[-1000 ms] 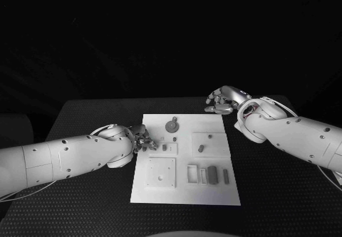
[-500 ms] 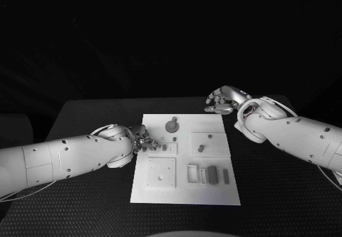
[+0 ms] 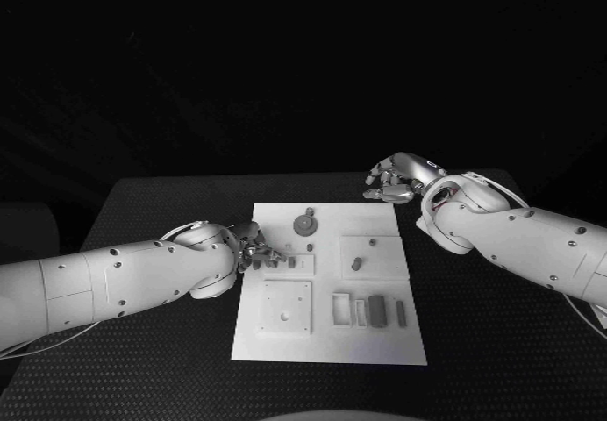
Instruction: Assemble the parts on the task board
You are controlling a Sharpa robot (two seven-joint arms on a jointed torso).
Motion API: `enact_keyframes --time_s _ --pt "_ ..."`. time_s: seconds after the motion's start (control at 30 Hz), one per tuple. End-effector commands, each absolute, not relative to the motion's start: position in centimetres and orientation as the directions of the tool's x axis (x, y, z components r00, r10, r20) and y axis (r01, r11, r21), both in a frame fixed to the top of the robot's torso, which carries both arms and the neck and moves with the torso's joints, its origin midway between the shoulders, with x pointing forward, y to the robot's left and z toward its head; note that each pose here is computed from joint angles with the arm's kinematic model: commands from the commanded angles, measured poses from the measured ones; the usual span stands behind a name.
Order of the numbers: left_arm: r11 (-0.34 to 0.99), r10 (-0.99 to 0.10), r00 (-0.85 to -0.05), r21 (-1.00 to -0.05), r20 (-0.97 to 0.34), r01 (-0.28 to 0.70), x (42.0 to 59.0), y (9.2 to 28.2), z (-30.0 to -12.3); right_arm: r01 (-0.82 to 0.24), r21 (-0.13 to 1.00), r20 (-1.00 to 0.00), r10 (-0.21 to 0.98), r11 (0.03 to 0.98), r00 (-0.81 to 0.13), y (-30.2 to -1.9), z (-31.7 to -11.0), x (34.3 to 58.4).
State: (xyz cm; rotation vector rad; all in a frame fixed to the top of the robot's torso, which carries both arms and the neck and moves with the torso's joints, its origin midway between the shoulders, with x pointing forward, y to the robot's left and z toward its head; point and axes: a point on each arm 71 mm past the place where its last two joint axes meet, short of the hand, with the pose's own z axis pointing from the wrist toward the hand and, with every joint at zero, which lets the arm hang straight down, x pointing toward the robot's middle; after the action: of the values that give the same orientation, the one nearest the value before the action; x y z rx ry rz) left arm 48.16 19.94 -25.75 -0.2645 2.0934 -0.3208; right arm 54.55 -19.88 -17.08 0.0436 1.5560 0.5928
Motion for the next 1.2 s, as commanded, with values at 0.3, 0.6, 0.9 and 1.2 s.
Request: enact_keyframes --time_s 0.3,0.6,0.9,1.2 --pt "0.934 -0.330 -0.503 -0.352 -0.799 -0.053 48.0 19.7 -25.6 -0.337 0.386 -0.922 0.374 0.859 -0.103 -19.8 -17.1 54.5" --pt "0.937 -0.323 -0.510 -0.344 -0.797 -0.056 48.0 19.8 -25.6 -0.337 0.386 -0.922 0.374 0.859 -0.103 -19.8 -17.1 54.5" --pt "0.926 -0.352 -0.513 -0.372 -0.783 -0.067 48.0 20.0 -25.3 -0.336 0.386 -0.922 0.375 0.859 -0.100 -19.9 -17.1 54.5" --pt "0.788 -0.549 -0.426 -0.615 -0.719 0.023 49.8 18.8 -21.2 -0.328 0.388 -0.921 0.378 0.861 -0.097 -20.2 -17.2 54.8"
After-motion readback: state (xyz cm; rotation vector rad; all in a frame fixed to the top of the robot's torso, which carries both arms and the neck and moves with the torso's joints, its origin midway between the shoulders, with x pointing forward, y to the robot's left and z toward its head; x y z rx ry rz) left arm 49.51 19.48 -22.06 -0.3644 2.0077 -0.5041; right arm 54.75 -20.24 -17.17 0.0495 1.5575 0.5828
